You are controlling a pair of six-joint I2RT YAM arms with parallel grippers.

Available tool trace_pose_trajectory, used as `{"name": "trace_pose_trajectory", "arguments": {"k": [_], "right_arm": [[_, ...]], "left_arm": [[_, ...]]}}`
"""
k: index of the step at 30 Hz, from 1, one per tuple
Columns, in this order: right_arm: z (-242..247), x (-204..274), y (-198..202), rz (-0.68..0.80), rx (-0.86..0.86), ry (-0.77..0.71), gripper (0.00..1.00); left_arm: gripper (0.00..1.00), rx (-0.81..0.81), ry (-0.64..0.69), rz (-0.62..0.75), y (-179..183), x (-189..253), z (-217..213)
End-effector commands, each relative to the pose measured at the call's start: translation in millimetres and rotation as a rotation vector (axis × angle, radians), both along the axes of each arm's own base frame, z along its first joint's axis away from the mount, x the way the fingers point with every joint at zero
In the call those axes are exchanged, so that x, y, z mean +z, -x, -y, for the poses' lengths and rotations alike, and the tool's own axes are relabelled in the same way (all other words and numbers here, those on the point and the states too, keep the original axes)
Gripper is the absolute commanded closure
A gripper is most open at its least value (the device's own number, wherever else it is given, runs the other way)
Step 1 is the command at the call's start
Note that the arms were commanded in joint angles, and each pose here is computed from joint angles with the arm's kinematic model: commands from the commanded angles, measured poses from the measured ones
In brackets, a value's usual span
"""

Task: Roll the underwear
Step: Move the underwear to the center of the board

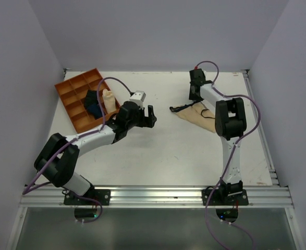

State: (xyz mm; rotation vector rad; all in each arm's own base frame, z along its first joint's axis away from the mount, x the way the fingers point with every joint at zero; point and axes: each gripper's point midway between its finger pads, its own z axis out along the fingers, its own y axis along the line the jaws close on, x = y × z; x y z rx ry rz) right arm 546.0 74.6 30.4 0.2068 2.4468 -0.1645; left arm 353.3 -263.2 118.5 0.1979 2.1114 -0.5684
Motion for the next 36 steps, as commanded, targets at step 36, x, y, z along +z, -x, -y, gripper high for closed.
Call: {"name": "trace_pose_trajectory", "arguments": {"k": [36], "right_arm": [[49.0,32.7,23.6,0.041,-0.182,0.093,0.41]], "left_arm": [[0.12,0.006,0.052,0.085,-10.2,29.2,-4.8]]}}
